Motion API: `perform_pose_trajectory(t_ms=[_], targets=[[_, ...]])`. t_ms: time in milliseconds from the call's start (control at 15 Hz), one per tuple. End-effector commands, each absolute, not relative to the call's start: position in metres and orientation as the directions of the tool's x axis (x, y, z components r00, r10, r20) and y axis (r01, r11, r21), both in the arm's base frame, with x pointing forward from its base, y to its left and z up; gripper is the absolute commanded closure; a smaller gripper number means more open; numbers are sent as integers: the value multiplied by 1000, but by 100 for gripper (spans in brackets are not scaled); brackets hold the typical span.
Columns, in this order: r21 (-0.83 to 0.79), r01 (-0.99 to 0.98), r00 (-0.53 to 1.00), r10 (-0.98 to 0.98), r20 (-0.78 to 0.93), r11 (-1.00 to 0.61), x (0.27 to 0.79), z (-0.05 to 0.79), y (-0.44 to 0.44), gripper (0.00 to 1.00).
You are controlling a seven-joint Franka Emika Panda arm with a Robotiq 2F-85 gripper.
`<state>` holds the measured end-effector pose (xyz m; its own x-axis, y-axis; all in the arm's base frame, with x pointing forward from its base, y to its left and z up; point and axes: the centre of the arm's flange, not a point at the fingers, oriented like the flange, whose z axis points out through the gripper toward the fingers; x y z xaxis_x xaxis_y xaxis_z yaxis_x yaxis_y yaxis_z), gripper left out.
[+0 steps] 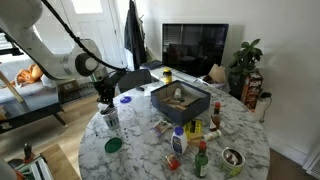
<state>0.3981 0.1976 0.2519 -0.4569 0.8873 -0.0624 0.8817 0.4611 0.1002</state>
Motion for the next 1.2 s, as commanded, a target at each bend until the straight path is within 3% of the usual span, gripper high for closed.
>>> perform_pose_trajectory(t_ms=[0, 1133], targets=[[132, 870, -463, 879, -112, 475, 398, 243, 203, 98], [282, 796, -479, 843, -245, 535, 369, 221, 217, 98]])
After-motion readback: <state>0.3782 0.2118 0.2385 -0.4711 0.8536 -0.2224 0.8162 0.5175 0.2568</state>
